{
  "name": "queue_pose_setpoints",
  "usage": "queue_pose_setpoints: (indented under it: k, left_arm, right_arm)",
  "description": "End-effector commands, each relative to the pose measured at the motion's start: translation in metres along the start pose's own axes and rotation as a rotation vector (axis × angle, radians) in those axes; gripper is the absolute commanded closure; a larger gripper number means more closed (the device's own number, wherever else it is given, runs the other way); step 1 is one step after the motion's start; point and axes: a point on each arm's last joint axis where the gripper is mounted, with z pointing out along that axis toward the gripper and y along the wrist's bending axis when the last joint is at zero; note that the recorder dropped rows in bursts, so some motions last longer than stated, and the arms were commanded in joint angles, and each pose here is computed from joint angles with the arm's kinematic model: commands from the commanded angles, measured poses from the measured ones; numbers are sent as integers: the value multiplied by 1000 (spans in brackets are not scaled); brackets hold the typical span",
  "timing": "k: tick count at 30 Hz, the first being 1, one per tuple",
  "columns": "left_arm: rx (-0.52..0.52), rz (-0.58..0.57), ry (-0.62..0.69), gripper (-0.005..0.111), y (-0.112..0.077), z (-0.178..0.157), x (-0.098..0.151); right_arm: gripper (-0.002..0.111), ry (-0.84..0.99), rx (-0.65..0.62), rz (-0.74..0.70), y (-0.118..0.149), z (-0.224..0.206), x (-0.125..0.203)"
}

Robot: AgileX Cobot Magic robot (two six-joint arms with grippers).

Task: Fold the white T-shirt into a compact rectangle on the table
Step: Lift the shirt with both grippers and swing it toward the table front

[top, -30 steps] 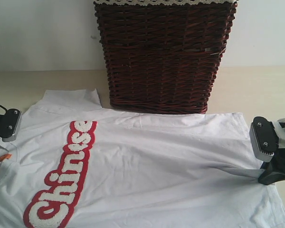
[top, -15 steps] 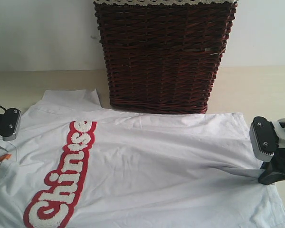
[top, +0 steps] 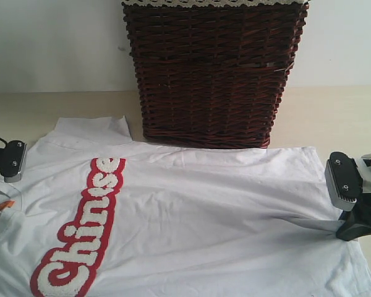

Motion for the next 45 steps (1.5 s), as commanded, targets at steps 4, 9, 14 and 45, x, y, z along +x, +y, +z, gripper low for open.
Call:
queue_pose_setpoints:
  k: [4, 9, 14, 45]
  left_arm:
    - [83, -78, 43, 107, -9, 13, 4]
    - [-84, -139, 5, 107, -2, -17, 3]
    - [-249, -177, -40, 107, -6, -67, 3]
    - [-914, -263, -230, 107, -119, -257, 21]
  right_arm:
    - [108, 78, 48, 61, -1, 24, 15]
    - [108, 82, 103, 76, -2, 8, 12]
    - [108, 114, 223, 78, 2, -35, 6]
    - [108, 78, 767, 88, 68, -252, -34]
